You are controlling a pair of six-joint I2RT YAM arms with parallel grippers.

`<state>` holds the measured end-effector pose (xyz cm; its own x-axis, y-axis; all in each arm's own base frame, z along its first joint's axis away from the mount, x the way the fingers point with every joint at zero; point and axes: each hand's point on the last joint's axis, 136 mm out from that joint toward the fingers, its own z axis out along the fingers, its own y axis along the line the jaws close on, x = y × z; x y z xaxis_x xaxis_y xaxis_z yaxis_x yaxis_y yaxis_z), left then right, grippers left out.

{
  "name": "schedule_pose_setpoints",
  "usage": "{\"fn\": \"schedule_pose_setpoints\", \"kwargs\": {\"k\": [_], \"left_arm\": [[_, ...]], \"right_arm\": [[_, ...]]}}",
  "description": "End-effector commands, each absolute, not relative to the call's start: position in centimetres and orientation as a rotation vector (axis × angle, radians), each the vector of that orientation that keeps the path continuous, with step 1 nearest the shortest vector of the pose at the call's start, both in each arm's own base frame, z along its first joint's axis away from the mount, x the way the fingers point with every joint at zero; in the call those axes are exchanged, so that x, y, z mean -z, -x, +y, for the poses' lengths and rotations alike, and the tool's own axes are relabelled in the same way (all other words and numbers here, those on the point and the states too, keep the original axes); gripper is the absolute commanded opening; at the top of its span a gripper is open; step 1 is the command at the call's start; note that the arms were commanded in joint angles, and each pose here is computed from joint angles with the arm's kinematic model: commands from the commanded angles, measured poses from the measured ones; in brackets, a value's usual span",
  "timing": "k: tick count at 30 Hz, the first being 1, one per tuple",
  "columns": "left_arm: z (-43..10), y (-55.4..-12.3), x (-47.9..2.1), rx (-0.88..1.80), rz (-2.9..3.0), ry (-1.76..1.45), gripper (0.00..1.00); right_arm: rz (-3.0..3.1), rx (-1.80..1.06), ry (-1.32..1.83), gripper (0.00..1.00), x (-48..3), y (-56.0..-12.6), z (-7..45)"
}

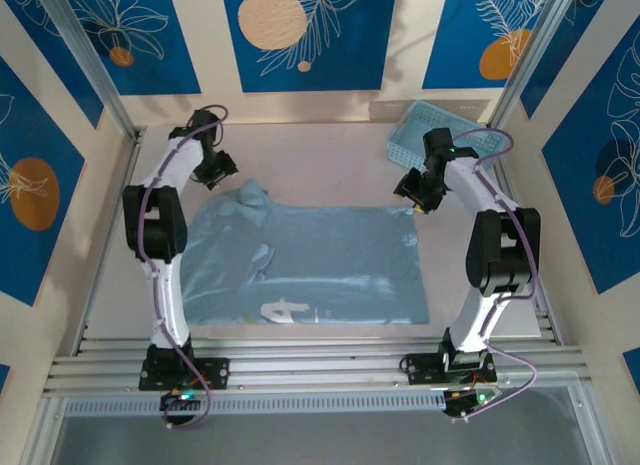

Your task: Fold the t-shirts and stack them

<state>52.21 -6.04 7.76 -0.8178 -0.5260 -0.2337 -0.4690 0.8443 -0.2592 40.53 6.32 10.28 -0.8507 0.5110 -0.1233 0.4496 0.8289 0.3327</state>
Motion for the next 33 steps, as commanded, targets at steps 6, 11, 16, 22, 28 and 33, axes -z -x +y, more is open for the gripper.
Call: {"fn": "schedule_pose_setpoints", "kwargs": {"k": [6,11,16,22,28,33], "left_arm": [[-11.8,-54.1,-6.6,0.304,2.796,0.45,0.58],[-10.8,-51.6,-4.2,0.135,2.912,0.453,0.56],[-11.2,-51.0,-4.1,0.133,2.912,0.42,0.36],[-10.9,-51.0,-6.0,0.106,2.878,0.458,0.0],[-10.6,-49.8,-8.1,0.085,2.88,0.483,0.0],[-10.3,-48.1,-10.2,0.08,2.876,0.548,0.0]], "right_arm": [[2.867,-0.365,-0.719,0.53,-9.0,-40.9,5.4],[2.895,-0.235,-0.785,0.56,-7.8,-41.0,3.6],[2.91,-0.205,-0.807,0.58,-6.3,-41.8,3.4],[2.921,-0.218,-0.81,0.53,-4.8,-43.3,3.8],[2.95,-0.196,-0.826,0.33,-3.9,-43.8,4.0],[2.934,-0.196,-0.819,0.04,-4.5,-43.9,4.1]]}}
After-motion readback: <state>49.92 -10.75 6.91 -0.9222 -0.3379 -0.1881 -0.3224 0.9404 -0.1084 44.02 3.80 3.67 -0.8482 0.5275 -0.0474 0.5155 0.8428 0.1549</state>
